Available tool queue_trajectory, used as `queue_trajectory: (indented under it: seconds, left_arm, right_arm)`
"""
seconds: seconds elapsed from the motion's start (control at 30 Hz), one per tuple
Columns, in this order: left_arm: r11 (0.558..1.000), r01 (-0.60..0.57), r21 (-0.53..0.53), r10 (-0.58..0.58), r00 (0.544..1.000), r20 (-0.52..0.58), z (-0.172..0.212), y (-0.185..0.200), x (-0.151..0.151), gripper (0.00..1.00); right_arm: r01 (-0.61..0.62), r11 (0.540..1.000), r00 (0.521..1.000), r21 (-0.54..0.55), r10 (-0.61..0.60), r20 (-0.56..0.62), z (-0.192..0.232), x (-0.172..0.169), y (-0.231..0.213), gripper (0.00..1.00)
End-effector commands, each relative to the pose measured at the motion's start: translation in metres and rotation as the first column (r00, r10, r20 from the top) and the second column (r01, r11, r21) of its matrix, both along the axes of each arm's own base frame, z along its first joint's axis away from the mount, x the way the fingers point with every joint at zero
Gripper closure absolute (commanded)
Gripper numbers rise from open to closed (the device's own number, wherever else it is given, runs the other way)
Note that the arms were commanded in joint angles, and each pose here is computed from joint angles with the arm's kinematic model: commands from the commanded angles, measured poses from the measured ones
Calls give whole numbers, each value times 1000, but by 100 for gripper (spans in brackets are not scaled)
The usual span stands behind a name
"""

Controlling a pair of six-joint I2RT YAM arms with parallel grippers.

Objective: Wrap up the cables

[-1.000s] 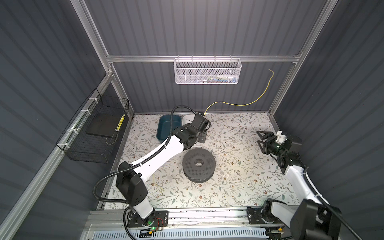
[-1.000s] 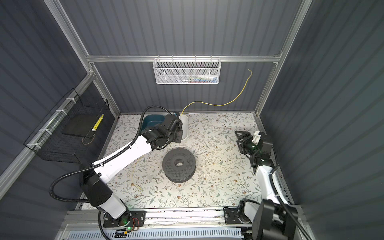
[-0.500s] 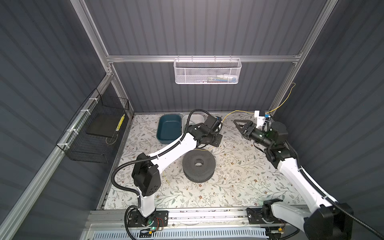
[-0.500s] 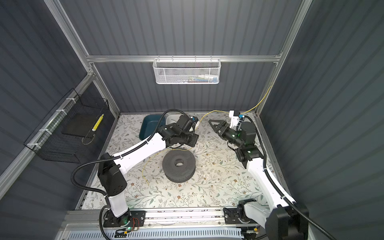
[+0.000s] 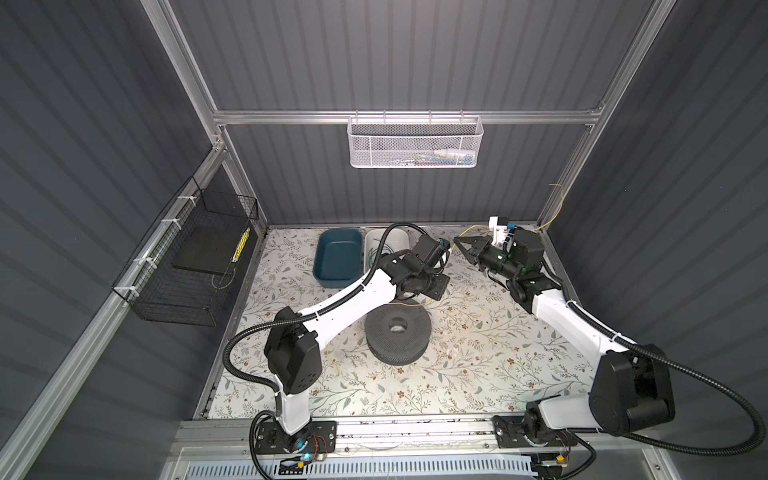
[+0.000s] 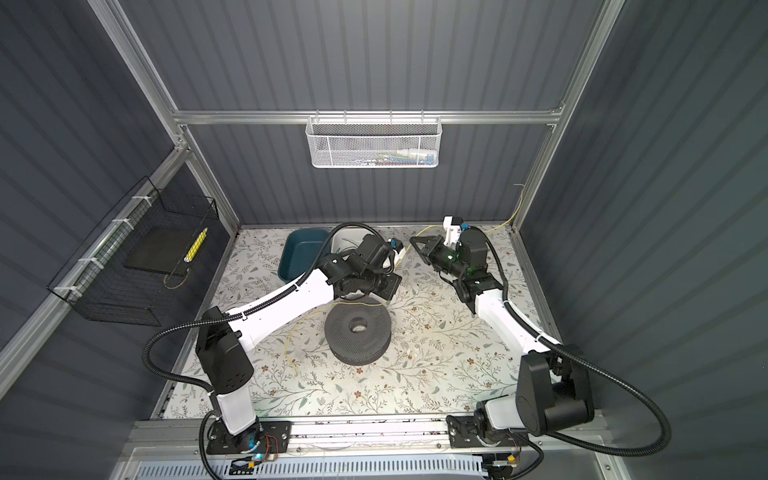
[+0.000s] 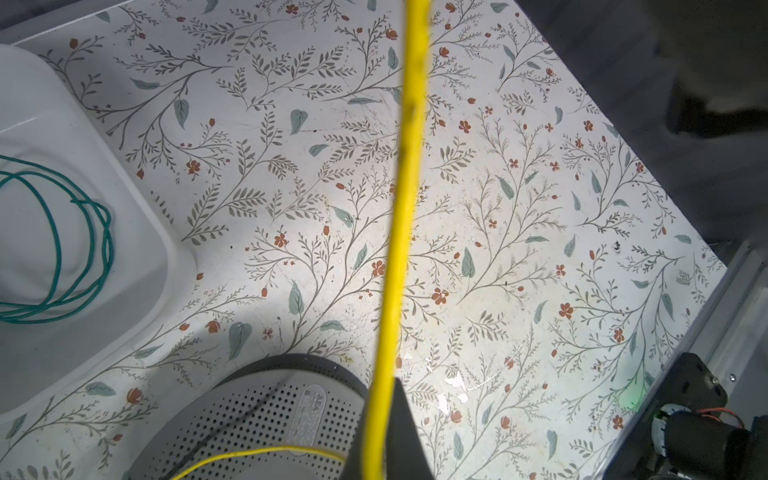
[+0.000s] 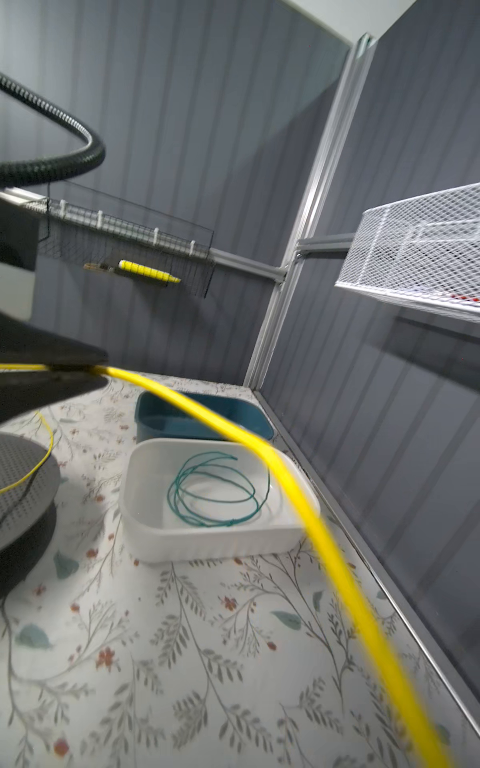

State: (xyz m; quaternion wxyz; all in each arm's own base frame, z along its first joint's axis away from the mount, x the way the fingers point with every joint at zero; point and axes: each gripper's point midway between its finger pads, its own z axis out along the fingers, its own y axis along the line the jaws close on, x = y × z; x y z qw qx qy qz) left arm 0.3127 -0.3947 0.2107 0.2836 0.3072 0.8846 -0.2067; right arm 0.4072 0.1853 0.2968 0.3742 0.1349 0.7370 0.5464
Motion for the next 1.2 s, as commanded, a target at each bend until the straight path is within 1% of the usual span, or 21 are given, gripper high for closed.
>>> queue_trajectory:
  seconds: [0.0, 0.07, 0.17, 0.23, 0.3, 0.33, 0.37, 0.43, 0.47, 0.5, 0.57, 0.63, 0.7, 0.77, 0.83, 0.87, 0.9, 1.03, 1.07, 1.13, 1.17]
  left_arm:
    - [998, 54, -23, -53, 998, 27, 15, 4, -12, 94]
    - [998, 54, -30, -53, 998, 38, 16, 6, -13, 91]
    - [996, 77, -38, -75, 996, 41, 17, 7, -18, 80]
    - [995, 88, -41, -86, 995, 48, 21, 8, -20, 68]
    - [998, 61, -22, -59, 995, 77, 26, 17, -17, 50]
    - [999, 37, -2, -36, 995, 96, 31, 26, -17, 45]
    - [1000, -6, 17, 4, 992, 129, 39, 40, -15, 40]
    - [986, -165, 33, 154, 964, 217, 52, 80, -9, 32]
    - [963, -270, 25, 254, 932, 259, 57, 108, -8, 26]
    - [926, -375, 31, 355, 899, 257, 46, 140, -9, 24]
    - [841, -540, 16, 526, 826, 203, 33, 198, -17, 24]
    - [734, -678, 29, 667, 729, 153, 6, 251, -35, 24]
    - [640, -769, 9, 765, 637, 97, -21, 284, -60, 26]
    - [582, -813, 5, 813, 582, 18, -54, 297, -82, 29]
    - [570, -822, 9, 821, 568, -64, -83, 298, -97, 34]
    - [563, -826, 12, 822, 559, -113, -96, 296, -105, 35]
    - [570, -822, 8, 813, 563, -150, -106, 293, -109, 34]
    - [565, -825, 11, 804, 547, -234, -133, 289, -123, 35]
    - [558, -830, 9, 805, 539, -250, -139, 288, -125, 36]
    - [573, -819, -32, 782, 558, -277, -147, 280, -122, 46]
    - [576, -816, -60, 773, 567, -284, -149, 276, -119, 59]
  right_arm:
    - [21, 1000, 998, -2, -21, 63, 16, -1, -4, 100]
    - [29, 1000, 997, 0, -29, 66, 16, -2, -6, 100]
    - [44, 999, 996, 3, -44, 75, 18, -3, -10, 100]
    - [53, 999, 995, 3, -53, 86, 21, -4, -11, 100]
    - [66, 998, 994, 5, -66, 90, 22, -5, -15, 100]
    - [71, 997, 993, 6, -72, 92, 22, -5, -17, 100]
    - [77, 997, 993, 11, -77, 91, 23, -6, -20, 100]
    - [80, 997, 992, 14, -81, 93, 23, -7, -24, 100]
    - [79, 997, 993, 17, -81, 91, 23, -8, -25, 100]
    - [76, 997, 993, 19, -77, 92, 22, -9, -25, 100]
    - [62, 998, 994, 26, -64, 92, 22, -11, -24, 100]
    - [51, 998, 994, 33, -54, 94, 22, -11, -23, 100]
    - [48, 998, 994, 36, -51, 96, 23, -12, -23, 100]
    - [44, 998, 994, 37, -48, 98, 23, -13, -24, 100]
    - [37, 999, 994, 38, -41, 97, 22, -14, -23, 100]
    - [35, 999, 995, 38, -38, 96, 22, -15, -22, 100]
    - [33, 999, 995, 36, -36, 97, 21, -16, -22, 100]
    - [29, 999, 996, 32, -31, 80, 14, -17, -22, 100]
    - [25, 999, 997, 32, -27, 78, 13, -18, -21, 100]
    - [21, 999, 997, 31, -23, 77, 13, -18, -21, 100]
    - [22, 999, 997, 29, -24, 79, 13, -19, -21, 100]
